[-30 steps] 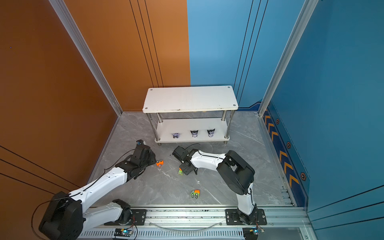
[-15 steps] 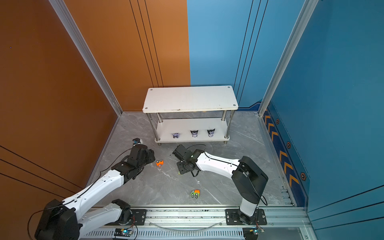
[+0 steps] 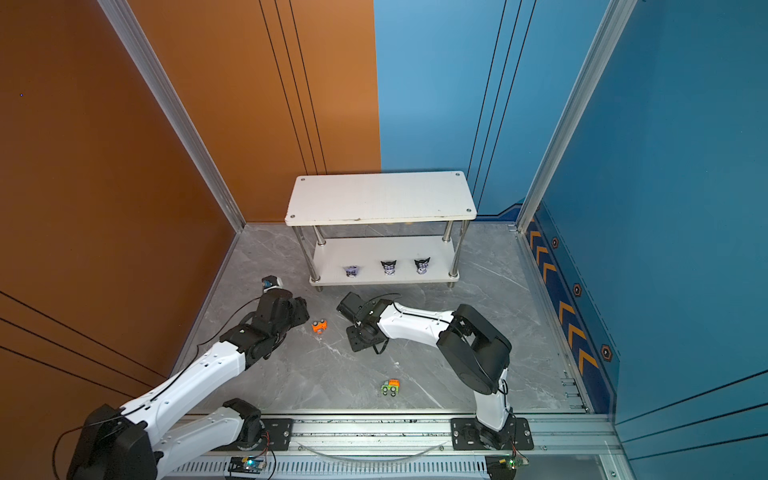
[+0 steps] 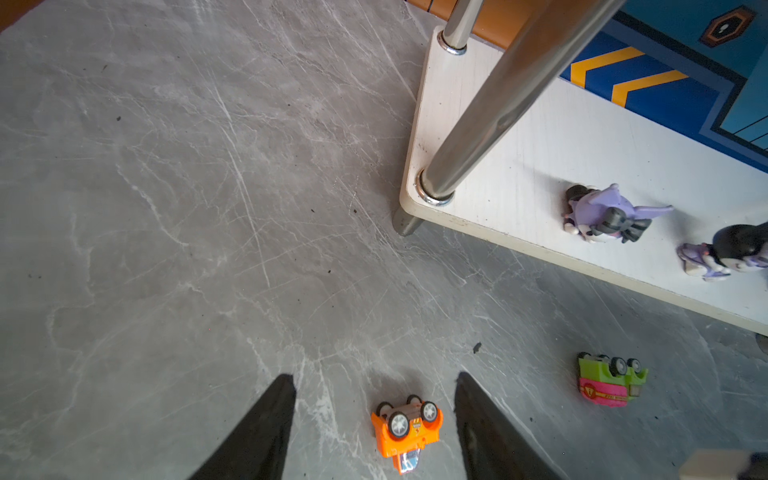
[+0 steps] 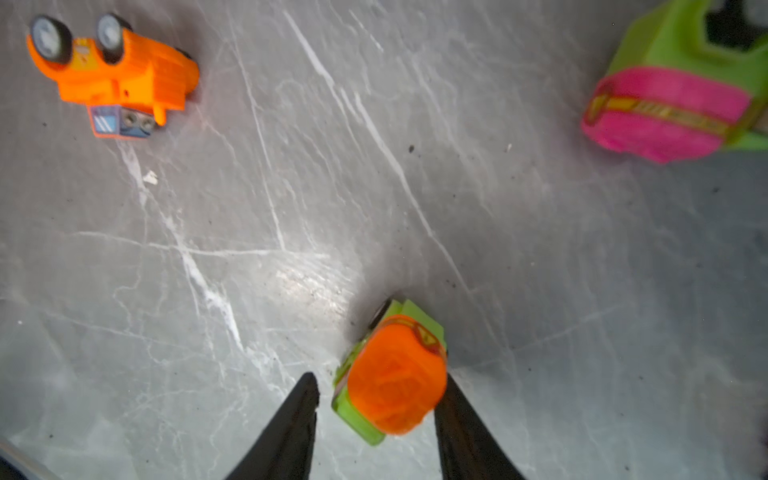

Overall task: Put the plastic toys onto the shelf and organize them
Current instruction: 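Lower the right gripper and grasp the orange-and-green toy car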

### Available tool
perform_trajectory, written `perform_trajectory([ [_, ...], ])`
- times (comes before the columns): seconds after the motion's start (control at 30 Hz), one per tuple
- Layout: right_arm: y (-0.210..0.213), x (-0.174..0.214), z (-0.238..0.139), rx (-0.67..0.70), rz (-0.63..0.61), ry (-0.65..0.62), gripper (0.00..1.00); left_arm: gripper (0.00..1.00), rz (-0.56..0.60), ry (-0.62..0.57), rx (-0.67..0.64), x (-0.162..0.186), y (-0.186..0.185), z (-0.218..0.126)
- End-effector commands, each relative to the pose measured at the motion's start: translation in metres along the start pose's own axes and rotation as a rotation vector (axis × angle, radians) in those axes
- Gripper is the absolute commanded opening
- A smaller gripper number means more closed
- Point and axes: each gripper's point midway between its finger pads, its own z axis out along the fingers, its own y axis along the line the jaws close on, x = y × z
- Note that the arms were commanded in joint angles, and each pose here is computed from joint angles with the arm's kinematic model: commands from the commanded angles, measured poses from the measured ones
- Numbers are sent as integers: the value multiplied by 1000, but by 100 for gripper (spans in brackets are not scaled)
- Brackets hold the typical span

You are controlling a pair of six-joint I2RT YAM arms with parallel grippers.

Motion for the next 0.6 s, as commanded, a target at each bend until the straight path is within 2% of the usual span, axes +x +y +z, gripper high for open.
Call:
perform_trajectory([
  [0.0,0,-12,4,24,-11,-15,44,63,-1,6,-21,3,7,4],
  [0.33,-4,3,5,176,-138,-5,37,65,2,27,-22,6,7,8],
  [0.5,-9,2,2,210,-154,-23,21,66,-2,32,-15,6,5,10],
  [0.57,-11,-2,-7,222,-164,-37,17,66,-6,28,-9,3,3,10],
])
